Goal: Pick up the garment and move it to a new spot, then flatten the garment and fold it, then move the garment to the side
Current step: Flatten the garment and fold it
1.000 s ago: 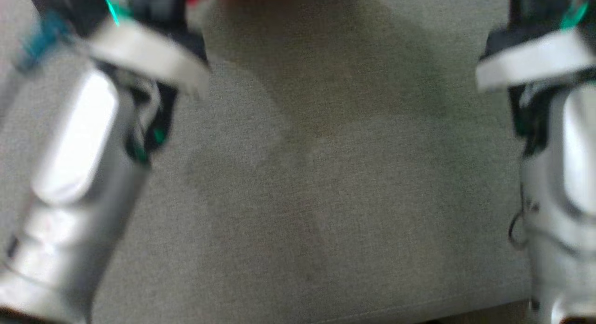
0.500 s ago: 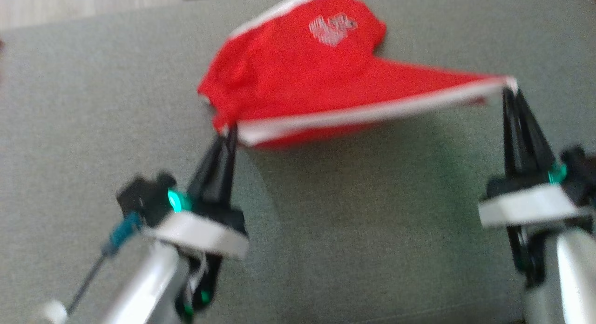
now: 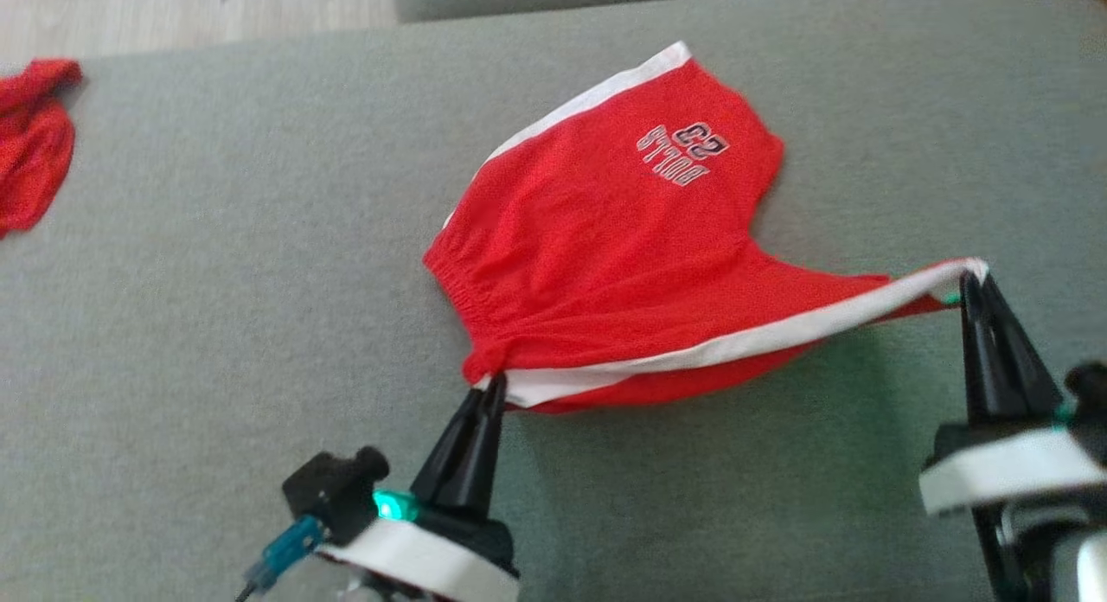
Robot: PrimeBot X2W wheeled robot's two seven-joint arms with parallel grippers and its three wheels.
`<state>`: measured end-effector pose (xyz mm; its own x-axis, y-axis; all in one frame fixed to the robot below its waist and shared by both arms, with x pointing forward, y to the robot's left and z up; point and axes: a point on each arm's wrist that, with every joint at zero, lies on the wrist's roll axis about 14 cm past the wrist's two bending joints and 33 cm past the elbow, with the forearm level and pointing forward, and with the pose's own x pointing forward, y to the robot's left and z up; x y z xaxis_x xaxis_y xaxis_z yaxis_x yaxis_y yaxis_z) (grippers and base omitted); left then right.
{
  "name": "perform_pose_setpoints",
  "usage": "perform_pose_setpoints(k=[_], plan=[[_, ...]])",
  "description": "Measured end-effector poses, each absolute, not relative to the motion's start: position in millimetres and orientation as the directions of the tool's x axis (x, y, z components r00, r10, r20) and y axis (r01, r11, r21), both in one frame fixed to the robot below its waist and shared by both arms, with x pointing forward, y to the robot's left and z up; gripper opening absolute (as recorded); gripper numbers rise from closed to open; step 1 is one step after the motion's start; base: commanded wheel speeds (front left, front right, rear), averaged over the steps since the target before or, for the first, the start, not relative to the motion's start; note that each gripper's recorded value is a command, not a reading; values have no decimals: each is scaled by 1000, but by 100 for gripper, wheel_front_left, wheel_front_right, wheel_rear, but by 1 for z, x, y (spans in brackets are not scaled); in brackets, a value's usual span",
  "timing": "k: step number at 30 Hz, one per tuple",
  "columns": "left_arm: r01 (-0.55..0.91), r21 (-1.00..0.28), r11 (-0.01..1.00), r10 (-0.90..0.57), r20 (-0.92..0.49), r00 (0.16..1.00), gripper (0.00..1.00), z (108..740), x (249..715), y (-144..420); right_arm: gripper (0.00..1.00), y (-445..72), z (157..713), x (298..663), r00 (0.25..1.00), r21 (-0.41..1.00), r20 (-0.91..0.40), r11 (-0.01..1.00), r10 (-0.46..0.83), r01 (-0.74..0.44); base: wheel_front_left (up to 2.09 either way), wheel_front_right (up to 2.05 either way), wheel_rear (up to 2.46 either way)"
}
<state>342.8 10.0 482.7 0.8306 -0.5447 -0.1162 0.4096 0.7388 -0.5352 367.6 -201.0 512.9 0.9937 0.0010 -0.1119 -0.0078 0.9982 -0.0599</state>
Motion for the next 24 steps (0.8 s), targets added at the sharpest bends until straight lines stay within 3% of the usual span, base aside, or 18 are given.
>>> perform_pose_setpoints(k=[15, 24], plan=[[182, -635, 751, -383, -194, 903, 0, 448, 444, 31, 0, -155, 475, 545, 952, -203, -241, 949, 191, -242, 0, 0, 0], [79, -585, 807, -303, -295, 906, 0, 410, 478, 59, 0, -108, 418, 605, 879, -204, -390, 905, 275, -374, 0, 0, 0]])
